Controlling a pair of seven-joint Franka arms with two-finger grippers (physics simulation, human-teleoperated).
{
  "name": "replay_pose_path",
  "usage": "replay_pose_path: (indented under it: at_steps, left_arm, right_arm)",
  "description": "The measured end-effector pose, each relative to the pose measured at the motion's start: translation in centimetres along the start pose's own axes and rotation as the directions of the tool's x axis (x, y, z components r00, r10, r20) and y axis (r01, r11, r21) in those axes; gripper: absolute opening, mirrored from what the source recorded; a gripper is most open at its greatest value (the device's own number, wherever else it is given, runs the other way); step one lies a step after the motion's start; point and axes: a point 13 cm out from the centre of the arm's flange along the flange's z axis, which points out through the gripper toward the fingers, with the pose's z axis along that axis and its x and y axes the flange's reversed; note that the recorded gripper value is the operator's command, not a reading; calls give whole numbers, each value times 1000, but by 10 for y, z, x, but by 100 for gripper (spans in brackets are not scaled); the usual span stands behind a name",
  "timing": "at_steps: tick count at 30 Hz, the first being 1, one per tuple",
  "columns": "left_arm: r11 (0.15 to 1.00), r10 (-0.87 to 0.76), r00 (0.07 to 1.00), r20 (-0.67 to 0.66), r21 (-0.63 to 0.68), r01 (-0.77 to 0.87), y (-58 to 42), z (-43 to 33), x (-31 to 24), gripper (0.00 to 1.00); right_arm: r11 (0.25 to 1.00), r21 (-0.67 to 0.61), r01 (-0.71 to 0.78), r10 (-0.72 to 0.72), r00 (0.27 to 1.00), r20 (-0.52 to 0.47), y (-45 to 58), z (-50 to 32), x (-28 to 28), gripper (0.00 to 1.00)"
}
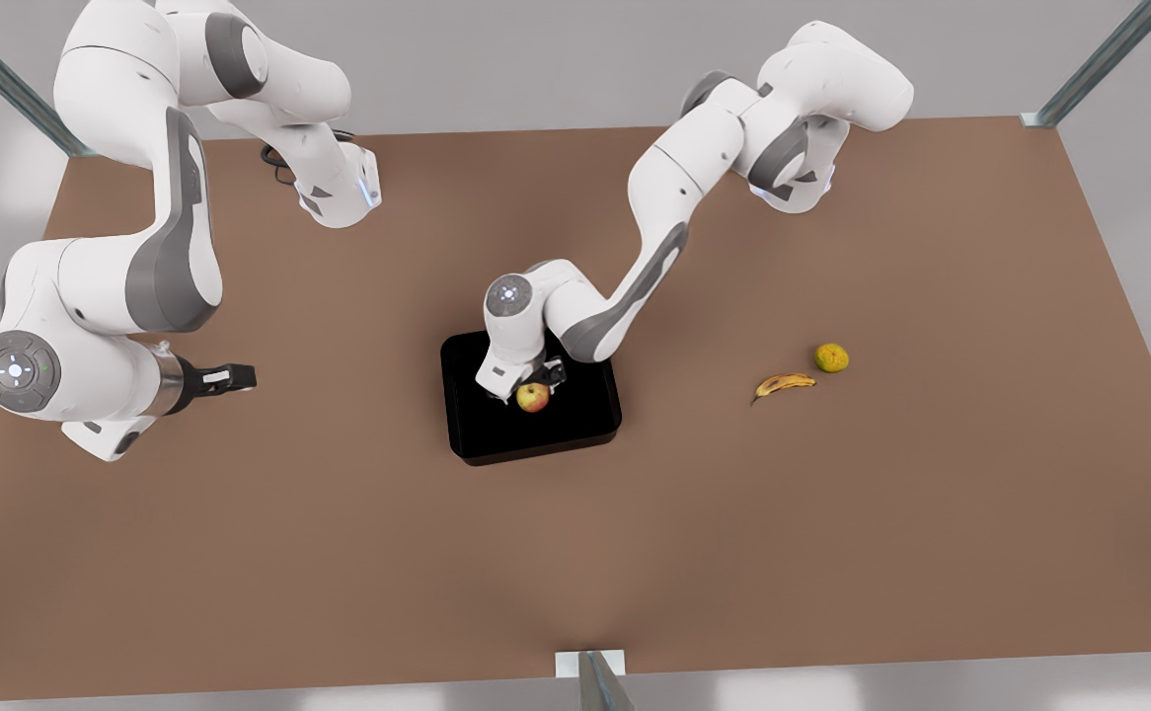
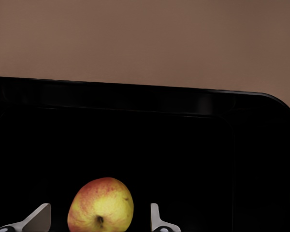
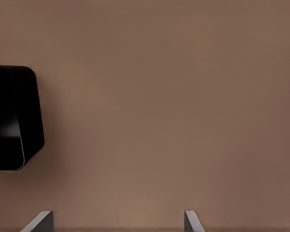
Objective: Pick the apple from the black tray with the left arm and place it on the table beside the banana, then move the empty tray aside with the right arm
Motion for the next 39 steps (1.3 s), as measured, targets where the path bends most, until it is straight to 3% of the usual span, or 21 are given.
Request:
replay_pose_path:
  at_steps: [20,23,28,34,39]
  left_arm:
    - [999,-34,999,13,-41,34,6,44,20,100]
    - [998,-41,999,13,-44,41,7,46,19,77]
    - [998,-56,998,17,-36,57,7,36,11,77]
    - [986,-164,982,-95,-33,161,47,-69,-54,77]
    - [956,-285,930,-233,-134,260,196,-115,-169,77]
  right_arm:
    - [1000,1,-1,1,1000,0,0,0,0,100]
    - [1000,1,-1,1,1000,0,0,0,0,100]
    - [1000,2,-1,1,1000,0,0,0,0,100]
    - [1000,4,12,-12,1000,3,9,-1,-1,100]
    - [985,31,167,-168,985,37,128,-38,28,96]
